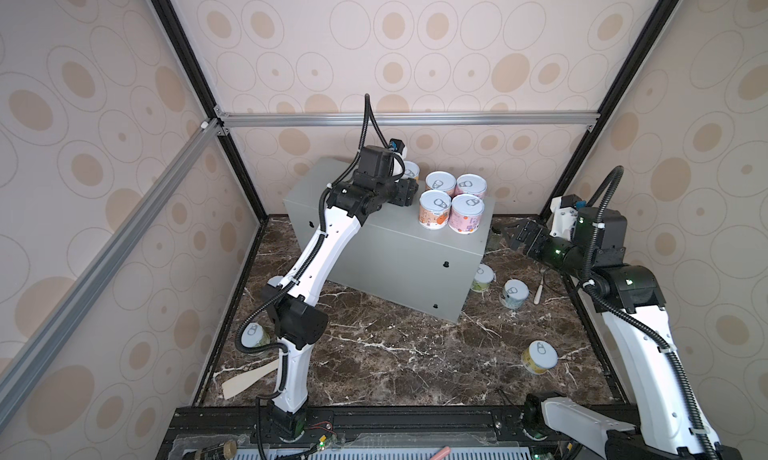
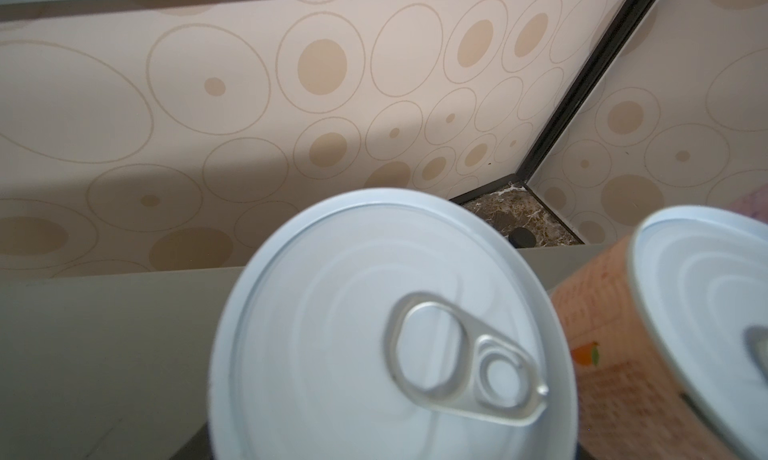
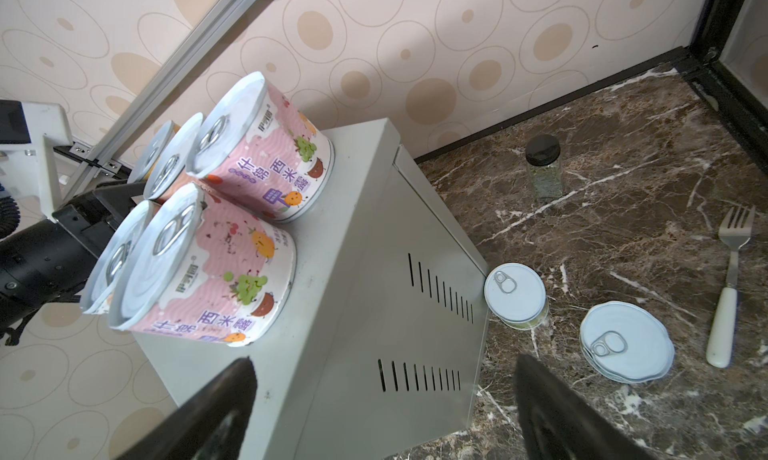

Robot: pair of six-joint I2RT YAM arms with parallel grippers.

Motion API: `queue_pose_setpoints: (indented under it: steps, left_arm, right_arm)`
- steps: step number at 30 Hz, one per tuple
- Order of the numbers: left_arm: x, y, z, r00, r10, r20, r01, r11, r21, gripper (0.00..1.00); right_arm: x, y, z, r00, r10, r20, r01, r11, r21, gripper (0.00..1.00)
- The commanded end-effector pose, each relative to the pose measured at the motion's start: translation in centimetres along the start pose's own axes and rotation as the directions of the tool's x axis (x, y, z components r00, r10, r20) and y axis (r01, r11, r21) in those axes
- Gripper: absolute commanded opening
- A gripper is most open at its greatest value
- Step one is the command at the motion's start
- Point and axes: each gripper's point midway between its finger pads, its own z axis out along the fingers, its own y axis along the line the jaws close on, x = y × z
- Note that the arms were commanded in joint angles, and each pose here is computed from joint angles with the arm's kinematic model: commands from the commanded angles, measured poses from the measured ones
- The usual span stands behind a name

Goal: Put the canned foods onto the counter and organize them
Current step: 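Carry the can over the cabinet top beside the other cans while the right gripper rises, then set the can down behind the cans and open the left gripper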

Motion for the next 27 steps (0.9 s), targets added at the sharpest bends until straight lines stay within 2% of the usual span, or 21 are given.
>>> queue_pose_setpoints:
  steps: [1,11,18,27]
  left_arm:
    - [-4.5,-0.1,-2.6,0.990,0.034,0.140,-0.036,0.999,0.008,0.62]
    - [-5.0,-0.6,-4.1,0.986,0.048,0.159,-0.052,0.998,0.022,0.81]
    - [-6.6,-1.0,-6.5,0.977,0.042,0.208,-0.051,0.998,0.037,0.85]
    - [-8.1,-1.0,-11.9,0.959,0.023,0.284,-0.032,0.999,0.026,0.87]
  right_arm:
    - [0.1,0.2,-0.5,1.000,-0.002,0.015,0.003,1.000,-0.020,0.99]
    - [0.0,0.6,-0.9,0.999,-0.038,0.008,0.038,0.999,-0.031,0.99]
    - [0.4,1.2,-1.8,0.999,-0.041,0.018,0.042,0.997,-0.066,0.99]
    - [0.4,2.7,-3.8,0.997,-0.064,0.042,0.069,0.989,-0.134,0.99]
